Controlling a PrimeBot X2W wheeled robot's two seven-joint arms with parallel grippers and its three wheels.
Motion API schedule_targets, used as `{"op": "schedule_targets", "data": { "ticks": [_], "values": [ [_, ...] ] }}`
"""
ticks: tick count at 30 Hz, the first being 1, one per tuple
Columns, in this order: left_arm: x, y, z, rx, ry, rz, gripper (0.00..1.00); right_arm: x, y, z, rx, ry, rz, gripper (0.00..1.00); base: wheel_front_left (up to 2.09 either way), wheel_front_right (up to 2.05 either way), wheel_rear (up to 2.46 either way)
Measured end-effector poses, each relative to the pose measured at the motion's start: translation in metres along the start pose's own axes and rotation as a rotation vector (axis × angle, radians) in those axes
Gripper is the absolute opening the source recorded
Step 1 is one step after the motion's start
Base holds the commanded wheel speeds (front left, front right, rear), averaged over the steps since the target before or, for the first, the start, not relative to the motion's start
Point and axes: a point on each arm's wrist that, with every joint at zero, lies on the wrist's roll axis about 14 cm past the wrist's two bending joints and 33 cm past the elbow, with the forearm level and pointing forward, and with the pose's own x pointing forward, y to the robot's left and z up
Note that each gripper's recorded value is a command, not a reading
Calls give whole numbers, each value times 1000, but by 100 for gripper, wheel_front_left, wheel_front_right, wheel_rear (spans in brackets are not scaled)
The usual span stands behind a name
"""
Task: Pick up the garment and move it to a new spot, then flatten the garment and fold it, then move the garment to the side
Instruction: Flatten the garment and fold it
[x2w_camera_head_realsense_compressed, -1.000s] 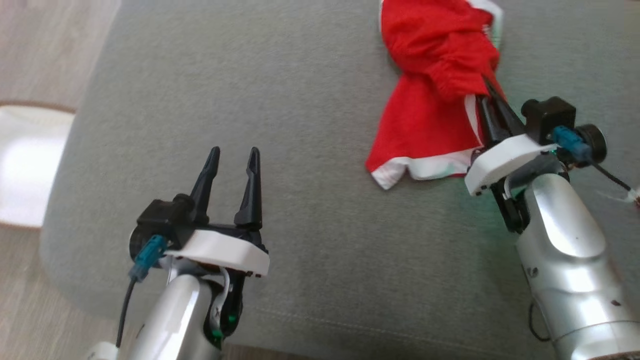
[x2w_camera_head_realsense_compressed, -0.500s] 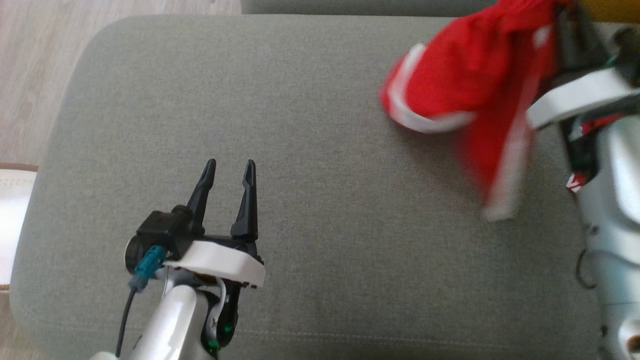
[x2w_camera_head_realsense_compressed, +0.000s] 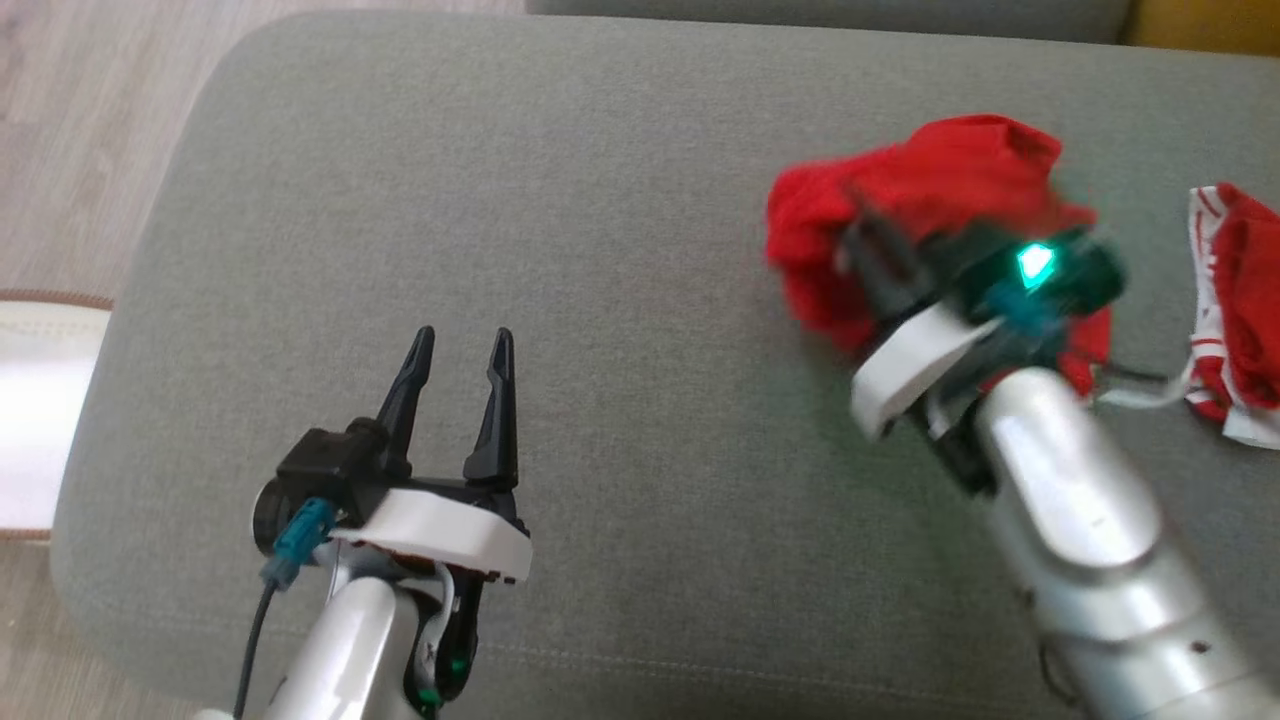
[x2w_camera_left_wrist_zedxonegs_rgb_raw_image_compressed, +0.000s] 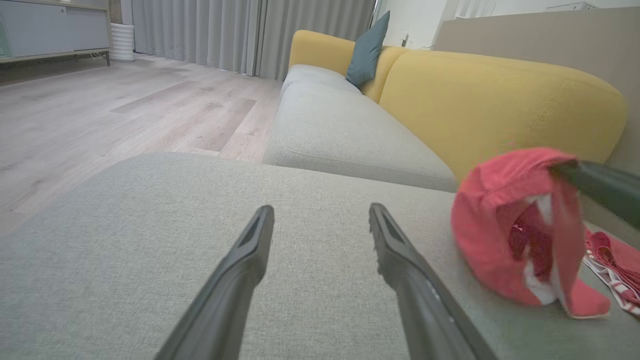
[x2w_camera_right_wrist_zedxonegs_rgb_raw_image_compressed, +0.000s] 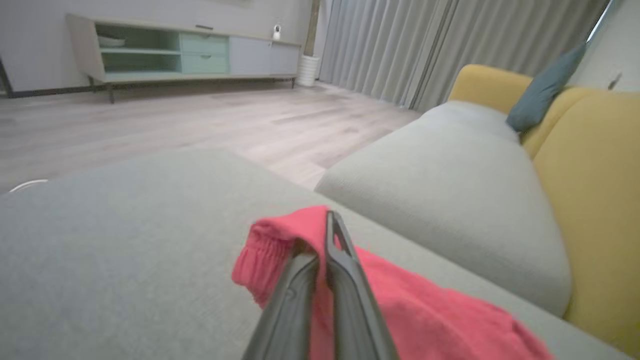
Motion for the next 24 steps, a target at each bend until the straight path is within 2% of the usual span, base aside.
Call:
{"op": "schedule_targets", "data": {
  "ticks": [2,3,4,11,17,24],
  "values": [
    [-1,3,-1,1,4,8,100,0,20,-21,20,59,45,0,0,0,0],
    [-1,4,-2,1,6,11,100,0,28,-31,21,87,64,65,0,0,0],
    [-1,5,-2,-4,8,16,100,0,33,-38,23,107,74,100,0,0,0],
    [-1,4,-5,-7,15,16,100,-5,31,-59,34,150,57,100,0,0,0],
    [4,-9,-3,-14,7,-25,100,-24,-21,-56,46,137,-96,100,0,0,0],
    [11,-30,0,-25,-4,-88,100,-77,-63,-70,85,163,-267,100,0,0,0]
  ]
}}
